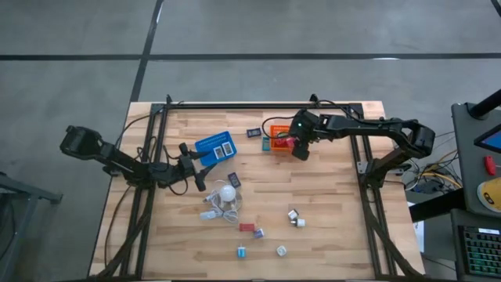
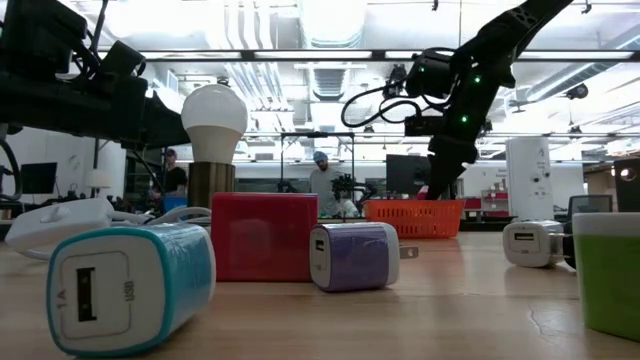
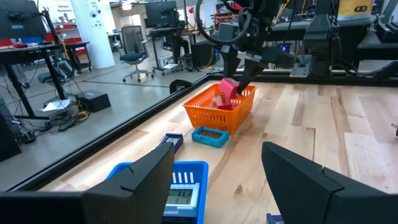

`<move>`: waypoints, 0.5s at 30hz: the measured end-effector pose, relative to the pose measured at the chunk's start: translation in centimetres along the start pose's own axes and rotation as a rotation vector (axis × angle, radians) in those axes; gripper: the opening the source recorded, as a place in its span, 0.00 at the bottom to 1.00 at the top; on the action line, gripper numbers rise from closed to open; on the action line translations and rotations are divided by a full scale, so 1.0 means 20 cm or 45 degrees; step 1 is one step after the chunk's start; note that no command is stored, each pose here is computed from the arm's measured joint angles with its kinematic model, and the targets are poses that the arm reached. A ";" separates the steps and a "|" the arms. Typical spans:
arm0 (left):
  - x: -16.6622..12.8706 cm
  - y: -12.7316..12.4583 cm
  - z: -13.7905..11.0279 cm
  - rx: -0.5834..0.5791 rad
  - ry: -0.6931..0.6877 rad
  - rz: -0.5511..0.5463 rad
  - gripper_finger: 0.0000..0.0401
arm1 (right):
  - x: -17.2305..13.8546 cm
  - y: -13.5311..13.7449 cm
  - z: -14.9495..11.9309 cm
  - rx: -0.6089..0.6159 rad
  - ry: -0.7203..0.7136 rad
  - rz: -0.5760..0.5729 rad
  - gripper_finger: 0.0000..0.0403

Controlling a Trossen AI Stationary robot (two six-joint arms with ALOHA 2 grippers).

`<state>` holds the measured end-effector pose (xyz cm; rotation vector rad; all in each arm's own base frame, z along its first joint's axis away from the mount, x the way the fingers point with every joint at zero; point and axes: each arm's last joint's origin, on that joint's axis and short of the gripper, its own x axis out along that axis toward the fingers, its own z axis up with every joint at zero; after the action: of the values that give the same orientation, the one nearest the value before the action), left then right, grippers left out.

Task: Pick & Place Office items
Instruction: Put the pink charger adapter into the orange bin

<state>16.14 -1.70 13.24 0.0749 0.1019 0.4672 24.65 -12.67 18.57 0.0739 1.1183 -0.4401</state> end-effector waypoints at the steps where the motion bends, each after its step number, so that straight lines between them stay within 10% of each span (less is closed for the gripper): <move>1: 0.00 0.00 0.00 0.000 0.000 0.000 0.62 | 0.00 0.00 0.00 0.005 -0.001 -0.002 0.40; 15: 0.00 0.00 0.00 0.000 0.000 0.000 0.62 | 0.01 -0.03 -0.01 0.029 0.006 0.002 0.40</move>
<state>16.14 -1.71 13.24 0.0749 0.1019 0.4670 24.33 -13.16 18.47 0.0956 1.1176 -0.4517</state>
